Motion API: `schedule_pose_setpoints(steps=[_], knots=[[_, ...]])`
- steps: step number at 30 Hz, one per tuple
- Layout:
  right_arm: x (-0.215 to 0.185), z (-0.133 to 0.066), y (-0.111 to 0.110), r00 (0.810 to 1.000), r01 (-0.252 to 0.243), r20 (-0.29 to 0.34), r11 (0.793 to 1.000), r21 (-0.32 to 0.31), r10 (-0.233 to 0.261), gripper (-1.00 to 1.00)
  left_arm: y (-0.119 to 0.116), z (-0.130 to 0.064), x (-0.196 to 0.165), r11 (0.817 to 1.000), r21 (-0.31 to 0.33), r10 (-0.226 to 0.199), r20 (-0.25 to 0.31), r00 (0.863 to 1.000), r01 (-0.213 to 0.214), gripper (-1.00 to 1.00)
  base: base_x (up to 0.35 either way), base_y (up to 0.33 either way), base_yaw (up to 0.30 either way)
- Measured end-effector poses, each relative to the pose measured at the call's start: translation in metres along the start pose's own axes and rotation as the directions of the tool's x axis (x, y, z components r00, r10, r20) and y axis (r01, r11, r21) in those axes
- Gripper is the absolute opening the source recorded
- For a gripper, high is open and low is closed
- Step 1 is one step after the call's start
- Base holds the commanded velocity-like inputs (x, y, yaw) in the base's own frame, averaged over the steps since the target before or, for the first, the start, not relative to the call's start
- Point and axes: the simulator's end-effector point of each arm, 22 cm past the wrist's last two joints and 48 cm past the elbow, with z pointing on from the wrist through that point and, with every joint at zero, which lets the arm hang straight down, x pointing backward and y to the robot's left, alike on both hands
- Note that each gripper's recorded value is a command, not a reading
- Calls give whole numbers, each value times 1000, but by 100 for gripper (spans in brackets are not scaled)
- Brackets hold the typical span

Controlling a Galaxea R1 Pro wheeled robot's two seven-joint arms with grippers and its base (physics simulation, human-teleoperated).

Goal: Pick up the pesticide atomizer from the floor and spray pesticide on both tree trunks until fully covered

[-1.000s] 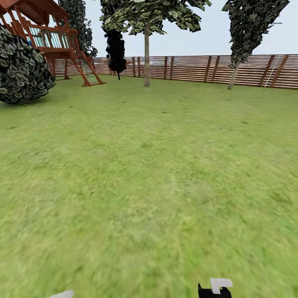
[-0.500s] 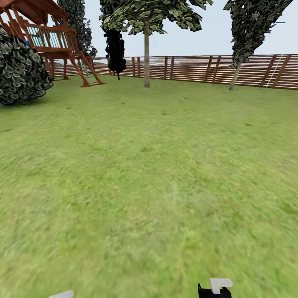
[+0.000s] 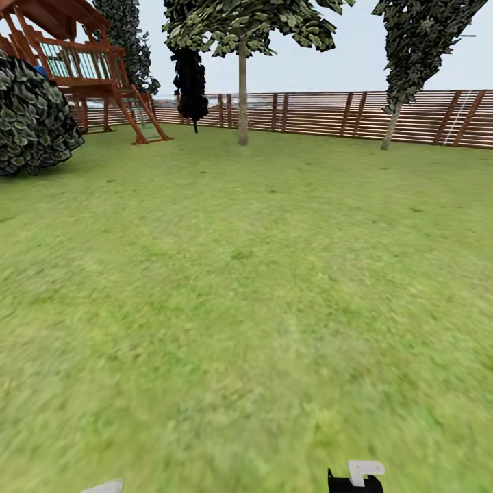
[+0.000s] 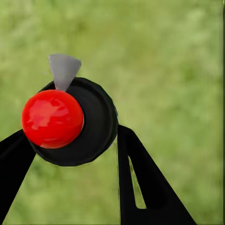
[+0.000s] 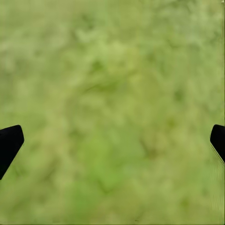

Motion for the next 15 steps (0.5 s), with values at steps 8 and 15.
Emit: schedule_pose_setpoints(steps=[8,15], knots=[[0,0,0,1000,0,0,1000,0,0,100,0,0,0,1000,0,0,0,1000,0,-100,340,0,0],[0,0,0,1000,0,0,1000,0,0,100,0,0,0,1000,0,0,0,1000,0,-100,340,0,0]])
